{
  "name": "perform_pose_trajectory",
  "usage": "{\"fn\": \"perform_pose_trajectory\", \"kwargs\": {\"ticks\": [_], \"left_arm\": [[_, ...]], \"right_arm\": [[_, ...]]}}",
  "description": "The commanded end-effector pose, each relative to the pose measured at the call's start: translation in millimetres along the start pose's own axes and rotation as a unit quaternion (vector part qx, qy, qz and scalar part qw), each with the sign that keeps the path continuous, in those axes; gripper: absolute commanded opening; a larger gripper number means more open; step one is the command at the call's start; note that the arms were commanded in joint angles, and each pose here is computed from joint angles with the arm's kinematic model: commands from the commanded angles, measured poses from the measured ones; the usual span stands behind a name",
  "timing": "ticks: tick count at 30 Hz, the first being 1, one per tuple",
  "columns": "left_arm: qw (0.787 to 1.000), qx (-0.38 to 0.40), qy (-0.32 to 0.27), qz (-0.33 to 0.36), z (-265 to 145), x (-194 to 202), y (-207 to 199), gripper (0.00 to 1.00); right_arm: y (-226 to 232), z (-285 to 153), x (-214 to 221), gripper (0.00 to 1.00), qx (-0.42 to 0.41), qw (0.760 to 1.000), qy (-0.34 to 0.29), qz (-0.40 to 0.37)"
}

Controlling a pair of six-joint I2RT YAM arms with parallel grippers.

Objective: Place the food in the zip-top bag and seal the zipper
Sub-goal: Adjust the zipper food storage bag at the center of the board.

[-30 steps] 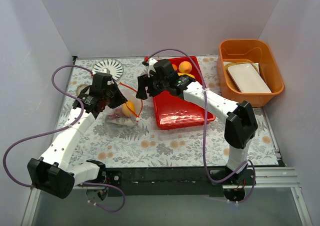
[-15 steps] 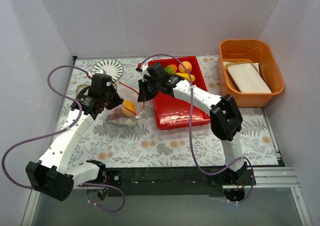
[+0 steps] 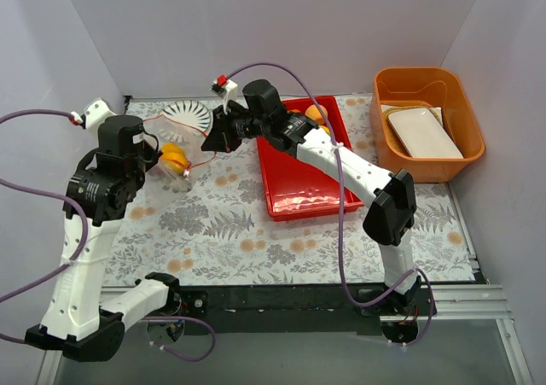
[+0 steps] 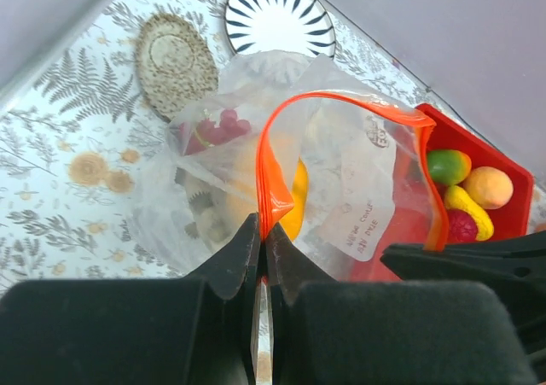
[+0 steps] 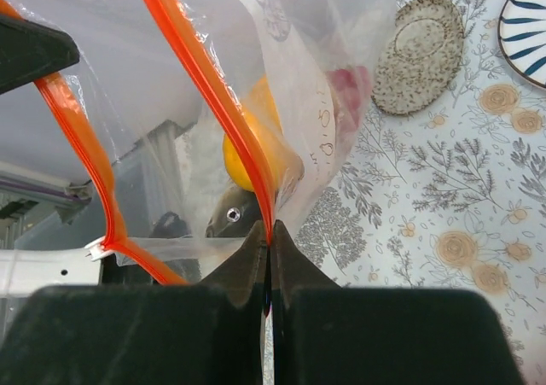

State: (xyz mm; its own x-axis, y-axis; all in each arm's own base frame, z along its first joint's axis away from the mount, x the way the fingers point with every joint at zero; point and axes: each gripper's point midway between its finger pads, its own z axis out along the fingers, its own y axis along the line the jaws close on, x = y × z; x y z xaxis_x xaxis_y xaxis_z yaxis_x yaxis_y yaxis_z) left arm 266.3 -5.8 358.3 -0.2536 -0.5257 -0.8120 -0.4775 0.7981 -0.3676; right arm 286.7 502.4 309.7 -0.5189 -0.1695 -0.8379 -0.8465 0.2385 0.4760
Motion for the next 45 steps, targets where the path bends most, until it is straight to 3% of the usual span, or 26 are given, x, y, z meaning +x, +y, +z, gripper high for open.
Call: {"fn": "perform_pose_trajectory", "kwargs": {"ticks": [1,3,5,9,16,19,24,32,41,45], "left_arm": [[0.994,-0.058,0.048,0.085,15,30,27,0.00],[0.987,-0.039,0.124,0.090,30,70,16,0.00],[0.982,-0.021,0.164,0.086,39,99,13,0.00],[0.990,0.042,0.126,0.047,34,83,-11,0.00],[0.999,0.004,0.037,0.029,10,22,0,0.00],[0.999,0.010,0.031,0.030,4,13,-3,0.00],[0.997,0.038,0.056,0.031,7,27,-12,0.00],[0.979,0.054,0.187,0.053,55,137,-8,0.00],[0.972,0.119,0.200,0.038,56,144,-34,0.00],[0.968,0.153,0.196,0.033,53,139,-48,0.00]], "right_arm": [[1,6,-5,0.01,0.005,1.000,-0.028,0.007],[32,-5,-25,0.01,-0.038,0.996,-0.070,-0.036],[43,0,-28,0.01,-0.073,0.995,-0.052,-0.045],[48,6,-28,0.01,-0.086,0.995,-0.037,-0.043],[35,17,-9,0.01,-0.077,0.997,-0.013,-0.011],[39,19,-10,0.01,-0.089,0.996,-0.012,-0.001],[13,23,13,0.01,-0.040,0.999,0.000,0.025],[-65,29,102,0.01,0.049,0.990,0.080,0.107],[-91,0,116,0.05,0.126,0.985,0.078,0.092],[-95,-12,106,0.19,0.153,0.983,0.064,0.081]]}}
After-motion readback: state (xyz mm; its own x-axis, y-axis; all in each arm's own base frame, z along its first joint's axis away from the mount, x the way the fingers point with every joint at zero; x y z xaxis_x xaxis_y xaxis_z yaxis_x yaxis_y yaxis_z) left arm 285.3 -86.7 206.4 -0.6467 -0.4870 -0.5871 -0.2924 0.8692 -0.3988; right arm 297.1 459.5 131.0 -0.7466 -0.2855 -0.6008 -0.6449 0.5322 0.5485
